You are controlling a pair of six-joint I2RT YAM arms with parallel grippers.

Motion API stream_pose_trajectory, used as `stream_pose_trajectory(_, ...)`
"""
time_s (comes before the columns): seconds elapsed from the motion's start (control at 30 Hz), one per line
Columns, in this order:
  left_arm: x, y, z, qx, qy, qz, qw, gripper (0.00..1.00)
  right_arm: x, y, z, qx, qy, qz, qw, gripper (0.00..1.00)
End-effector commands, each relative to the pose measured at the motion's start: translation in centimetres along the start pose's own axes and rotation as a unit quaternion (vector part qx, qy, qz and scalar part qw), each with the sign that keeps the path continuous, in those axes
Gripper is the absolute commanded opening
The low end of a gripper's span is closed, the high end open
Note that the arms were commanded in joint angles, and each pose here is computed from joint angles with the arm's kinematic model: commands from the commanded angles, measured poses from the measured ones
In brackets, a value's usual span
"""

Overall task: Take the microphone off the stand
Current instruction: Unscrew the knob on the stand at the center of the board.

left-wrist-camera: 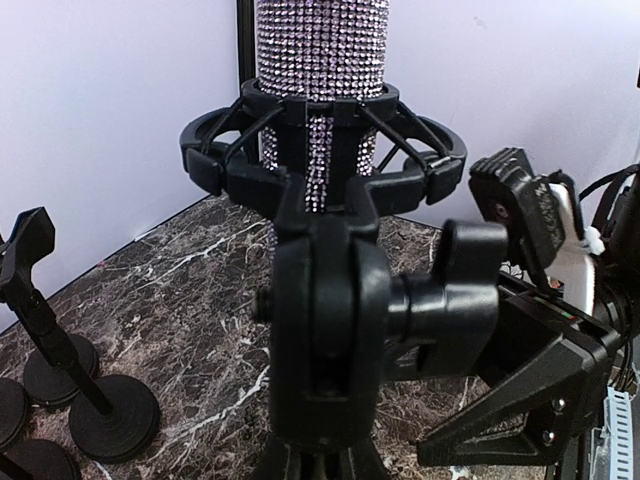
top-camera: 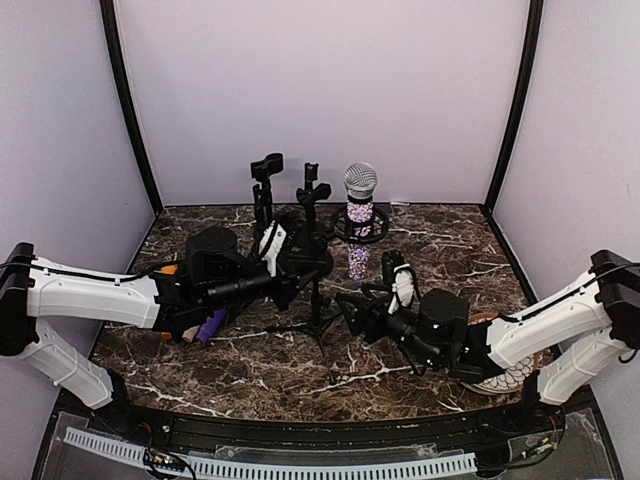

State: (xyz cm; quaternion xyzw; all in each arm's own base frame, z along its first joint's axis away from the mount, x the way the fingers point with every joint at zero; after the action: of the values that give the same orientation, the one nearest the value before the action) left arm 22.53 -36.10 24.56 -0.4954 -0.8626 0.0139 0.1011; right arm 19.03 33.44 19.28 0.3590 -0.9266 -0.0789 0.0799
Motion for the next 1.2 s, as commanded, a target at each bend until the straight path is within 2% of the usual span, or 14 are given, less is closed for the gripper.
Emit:
stream_pose_trajectory(0.0,-0.1,0.0,5.6,0.02,0.101,0.002,0.995,0.0,0.0,0.3,-0.7,-0.171,-0.005,-0.068,0.983,0.7)
stream_pose_trajectory(0.23,-0.2,0.0,6.3,0.025,0.109,0.002,0.994,0.0,-1.7,1.1,0.3,-0.261,0.009,-0.127,0.957,0.67)
stream_pose_trajectory(0.73,-0.1,0.0,5.8,0.02,0.103,0.0,0.994,0.0,-3.4,1.6,1.2,-0.267,0.016,-0.143,0.953,0.46)
stream_pose_trajectory(1.07,0.0,0.0,5.7,0.018,0.101,0.0,0.995,0.0,-3.5,1.5,1.6,-0.27,0.015,-0.141,0.952,0.39)
stream_pose_trajectory(1.17,0.0,-0.1,5.6,0.018,0.1,0.0,0.995,0.0,-3.5,1.4,1.5,-0.268,0.012,-0.141,0.953,0.32)
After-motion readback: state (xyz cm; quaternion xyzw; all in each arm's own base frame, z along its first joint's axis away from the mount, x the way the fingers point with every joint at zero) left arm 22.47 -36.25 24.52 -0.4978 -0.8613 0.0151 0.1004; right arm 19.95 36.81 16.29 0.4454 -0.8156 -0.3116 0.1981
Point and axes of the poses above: each gripper's point midway between its finger pads, its own x axis back along the fingers, its own y axis along the line the jaws close on, z = x × y, the point moved 3 cm from there along x, back along the fingers, and after that the axes turned 5 degrees about x, right-handed, at the moved point
